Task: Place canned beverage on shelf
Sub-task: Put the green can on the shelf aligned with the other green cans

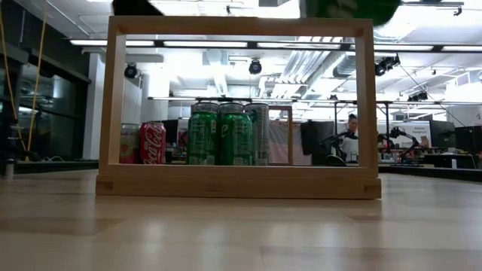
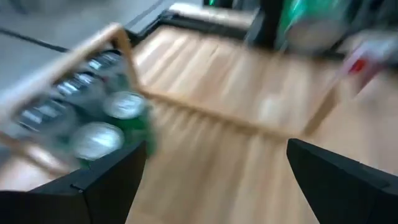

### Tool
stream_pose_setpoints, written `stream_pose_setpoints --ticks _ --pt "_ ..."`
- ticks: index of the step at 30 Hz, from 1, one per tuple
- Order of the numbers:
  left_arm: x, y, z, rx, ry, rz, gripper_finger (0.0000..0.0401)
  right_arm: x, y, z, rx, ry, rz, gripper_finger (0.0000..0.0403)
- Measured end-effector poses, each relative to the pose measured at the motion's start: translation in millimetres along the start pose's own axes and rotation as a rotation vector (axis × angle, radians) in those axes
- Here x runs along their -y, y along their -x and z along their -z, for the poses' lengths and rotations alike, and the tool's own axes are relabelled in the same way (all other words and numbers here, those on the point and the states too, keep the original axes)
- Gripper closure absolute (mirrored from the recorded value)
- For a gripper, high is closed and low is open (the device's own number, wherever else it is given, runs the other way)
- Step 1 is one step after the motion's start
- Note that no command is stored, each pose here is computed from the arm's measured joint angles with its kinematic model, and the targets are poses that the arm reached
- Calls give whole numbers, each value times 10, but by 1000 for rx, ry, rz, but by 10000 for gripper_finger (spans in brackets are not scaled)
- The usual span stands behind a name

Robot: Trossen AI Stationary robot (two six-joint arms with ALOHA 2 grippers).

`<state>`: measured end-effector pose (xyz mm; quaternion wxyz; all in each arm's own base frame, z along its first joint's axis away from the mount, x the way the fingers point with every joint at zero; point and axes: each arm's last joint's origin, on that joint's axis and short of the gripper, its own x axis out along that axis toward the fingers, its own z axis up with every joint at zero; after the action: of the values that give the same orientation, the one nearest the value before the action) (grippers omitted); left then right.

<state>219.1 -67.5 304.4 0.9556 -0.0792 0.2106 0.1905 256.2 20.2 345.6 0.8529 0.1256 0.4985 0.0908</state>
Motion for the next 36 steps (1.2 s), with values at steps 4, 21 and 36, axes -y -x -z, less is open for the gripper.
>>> stream_pose_setpoints --ticks 4,21,36 --pt "11 -12 215 190 297 117 21 47 -187 292 170 -153 -38 111" --pt "-173 -446 -391 577 173 150 20 80 -362 -352 1057 -99 191 111" --pt "-179 -465 -682 632 118 196 68 14 -371 -643 1055 10 223 111"
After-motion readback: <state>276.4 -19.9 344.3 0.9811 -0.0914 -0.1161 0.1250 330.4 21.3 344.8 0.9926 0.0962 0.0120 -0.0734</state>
